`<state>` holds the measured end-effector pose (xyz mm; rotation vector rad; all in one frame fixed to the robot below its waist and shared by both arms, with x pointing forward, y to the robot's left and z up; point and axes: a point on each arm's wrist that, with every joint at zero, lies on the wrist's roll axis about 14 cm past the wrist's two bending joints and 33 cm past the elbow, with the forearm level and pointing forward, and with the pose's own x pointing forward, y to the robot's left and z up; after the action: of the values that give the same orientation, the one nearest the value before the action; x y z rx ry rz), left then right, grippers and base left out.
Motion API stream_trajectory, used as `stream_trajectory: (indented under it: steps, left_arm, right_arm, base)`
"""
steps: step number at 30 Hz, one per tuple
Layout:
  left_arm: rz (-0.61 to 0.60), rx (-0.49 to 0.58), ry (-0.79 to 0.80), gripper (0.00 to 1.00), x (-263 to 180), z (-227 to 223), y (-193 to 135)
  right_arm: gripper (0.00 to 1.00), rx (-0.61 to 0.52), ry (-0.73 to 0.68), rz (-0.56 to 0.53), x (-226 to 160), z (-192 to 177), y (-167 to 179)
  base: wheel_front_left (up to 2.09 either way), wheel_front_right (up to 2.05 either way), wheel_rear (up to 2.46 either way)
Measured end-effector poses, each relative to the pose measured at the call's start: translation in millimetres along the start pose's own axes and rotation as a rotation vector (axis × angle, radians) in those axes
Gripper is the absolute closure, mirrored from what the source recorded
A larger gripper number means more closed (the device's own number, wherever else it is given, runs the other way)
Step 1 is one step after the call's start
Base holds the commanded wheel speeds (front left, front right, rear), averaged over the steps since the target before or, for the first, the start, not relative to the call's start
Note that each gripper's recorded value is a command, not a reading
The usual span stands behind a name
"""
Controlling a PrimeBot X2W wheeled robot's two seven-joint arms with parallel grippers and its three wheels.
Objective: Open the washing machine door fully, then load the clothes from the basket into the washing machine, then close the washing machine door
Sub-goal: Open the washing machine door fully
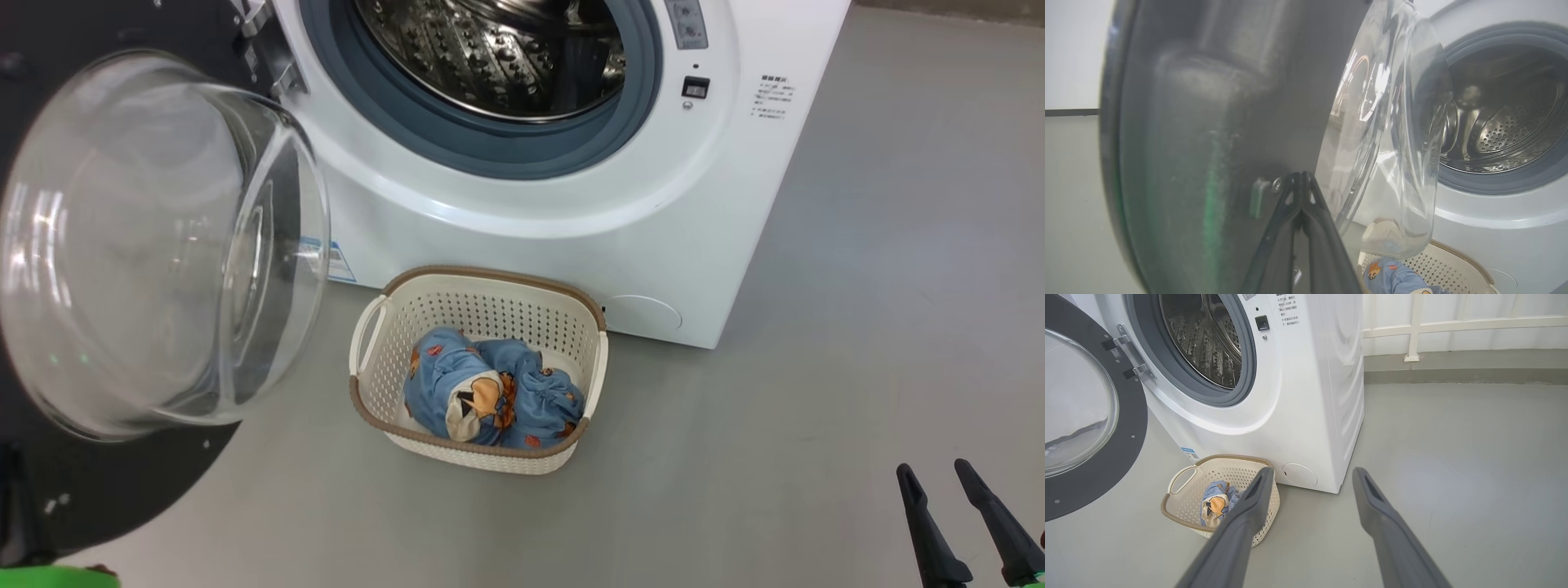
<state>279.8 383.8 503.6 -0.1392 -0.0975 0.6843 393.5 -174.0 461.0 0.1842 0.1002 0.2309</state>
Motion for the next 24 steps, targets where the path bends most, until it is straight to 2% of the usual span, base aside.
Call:
stream_trajectory:
  steps: [4,24]
  left_arm:
    - [0.041,0.041,-0.018,1.0,17.3,7.6,19.0]
    - [0.165,0.153,-0.037,1.0,82.0,23.6,58.0]
  right_arm:
    - [0.0,0.0,0.013,0.011,7.0,-4.5,0.8]
    - [0.0,-0.003,0.038,0.045,44.5,-17.6,-3.4]
  base:
    - [0.0,0.0,0.0]
    - [0.0,0.0,0.0]
